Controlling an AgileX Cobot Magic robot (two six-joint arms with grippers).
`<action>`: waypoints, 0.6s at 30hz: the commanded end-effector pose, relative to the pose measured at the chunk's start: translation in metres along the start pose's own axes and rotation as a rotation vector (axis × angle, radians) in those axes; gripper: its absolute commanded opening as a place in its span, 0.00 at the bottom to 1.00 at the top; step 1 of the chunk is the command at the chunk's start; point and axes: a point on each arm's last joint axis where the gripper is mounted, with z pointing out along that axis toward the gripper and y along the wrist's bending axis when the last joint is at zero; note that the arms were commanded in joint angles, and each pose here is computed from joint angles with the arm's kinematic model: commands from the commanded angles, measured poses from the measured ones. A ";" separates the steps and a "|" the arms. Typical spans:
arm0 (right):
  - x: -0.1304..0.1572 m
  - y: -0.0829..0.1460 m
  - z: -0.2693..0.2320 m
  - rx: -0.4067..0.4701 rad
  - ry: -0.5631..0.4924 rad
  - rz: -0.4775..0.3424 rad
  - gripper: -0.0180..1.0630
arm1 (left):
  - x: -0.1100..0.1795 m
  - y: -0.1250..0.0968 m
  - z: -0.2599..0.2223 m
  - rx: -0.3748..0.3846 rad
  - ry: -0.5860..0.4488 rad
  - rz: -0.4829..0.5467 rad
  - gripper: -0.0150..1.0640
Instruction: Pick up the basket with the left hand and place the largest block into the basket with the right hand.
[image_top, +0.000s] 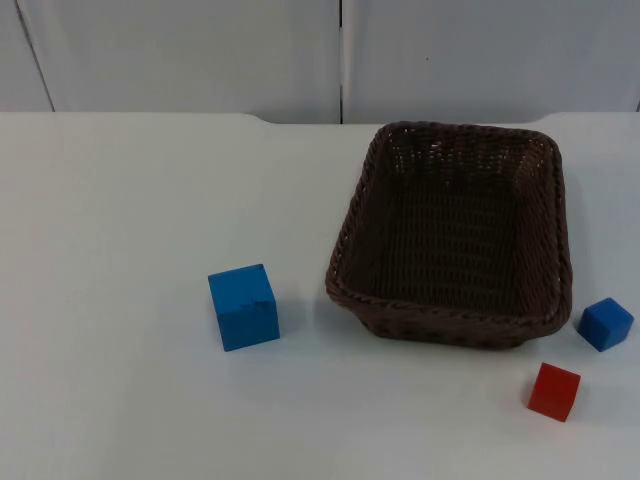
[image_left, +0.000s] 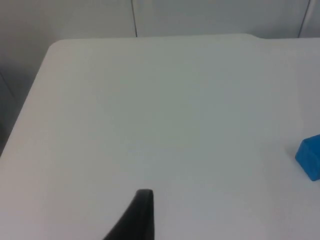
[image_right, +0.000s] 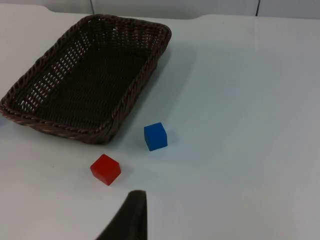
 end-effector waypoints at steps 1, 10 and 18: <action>0.000 0.000 0.000 0.006 -0.006 0.002 0.99 | -0.006 -0.001 0.000 0.011 -0.014 -0.008 0.97; 0.000 0.000 0.000 0.006 -0.006 0.002 0.99 | -0.032 -0.004 0.007 0.046 -0.005 -0.007 0.97; 0.000 0.000 0.000 0.006 -0.006 0.002 0.99 | -0.050 -0.005 0.020 0.059 -0.004 -0.016 0.97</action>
